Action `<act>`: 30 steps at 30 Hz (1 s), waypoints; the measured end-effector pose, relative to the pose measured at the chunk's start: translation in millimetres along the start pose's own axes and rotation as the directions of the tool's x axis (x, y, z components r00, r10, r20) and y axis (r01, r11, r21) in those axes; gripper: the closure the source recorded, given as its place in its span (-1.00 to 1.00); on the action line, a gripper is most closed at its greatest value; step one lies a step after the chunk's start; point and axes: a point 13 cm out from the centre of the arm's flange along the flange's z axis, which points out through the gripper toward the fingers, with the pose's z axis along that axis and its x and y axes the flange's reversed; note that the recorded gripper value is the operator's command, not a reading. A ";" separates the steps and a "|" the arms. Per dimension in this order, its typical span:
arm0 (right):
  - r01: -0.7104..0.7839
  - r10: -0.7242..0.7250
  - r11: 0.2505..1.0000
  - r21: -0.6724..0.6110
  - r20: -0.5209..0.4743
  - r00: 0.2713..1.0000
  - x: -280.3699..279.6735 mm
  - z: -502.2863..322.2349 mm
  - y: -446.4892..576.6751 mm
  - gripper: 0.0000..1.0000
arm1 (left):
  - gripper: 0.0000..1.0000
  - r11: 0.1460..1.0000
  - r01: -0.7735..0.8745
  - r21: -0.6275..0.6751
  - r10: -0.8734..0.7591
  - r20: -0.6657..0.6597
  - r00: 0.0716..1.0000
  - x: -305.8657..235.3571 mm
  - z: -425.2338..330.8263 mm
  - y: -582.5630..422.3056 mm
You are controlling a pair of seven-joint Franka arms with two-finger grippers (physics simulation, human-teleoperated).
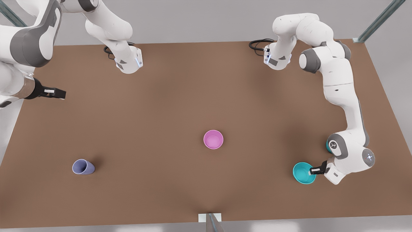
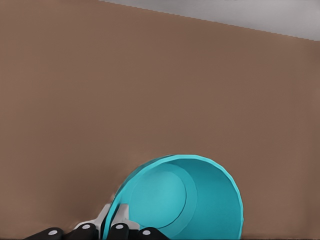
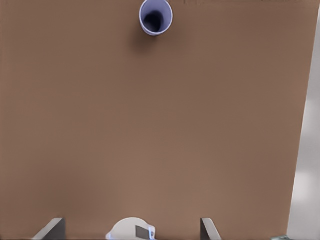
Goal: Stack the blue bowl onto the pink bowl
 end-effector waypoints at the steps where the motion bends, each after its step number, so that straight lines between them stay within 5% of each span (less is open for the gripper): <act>1: 0.010 -0.010 1.000 -0.001 -0.001 1.000 -0.3 0.4 -0.2 -1.00 | 0.57 1.000 -0.013 0.007 0.013 -0.017 1.000 1.9 -6.0 -30.6; 7: 0.061 -0.061 0.998 -0.006 -0.007 0.998 0.0 2.2 0.8 -1.00 | 0.57 0.990 -0.124 0.065 0.135 -0.199 0.971 83.1 -5.7 -309.3; 11: 0.086 -0.086 0.996 -0.010 -0.010 0.996 0.1 3.4 1.6 -1.00 | 0.57 0.993 -0.083 0.080 0.105 -0.321 0.941 152.0 11.9 -406.2; 15: 0.105 -0.105 0.994 -0.012 -0.013 0.994 -0.1 4.4 1.3 -1.00 | 0.57 0.999 -0.021 0.036 0.033 -0.352 0.935 191.1 44.0 -457.1; 30: 0.154 -0.155 0.988 -0.021 -0.022 0.988 -2.4 8.5 4.4 -1.00 | 0.57 0.968 0.227 -0.108 -0.249 -0.278 0.928 208.7 80.7 -446.7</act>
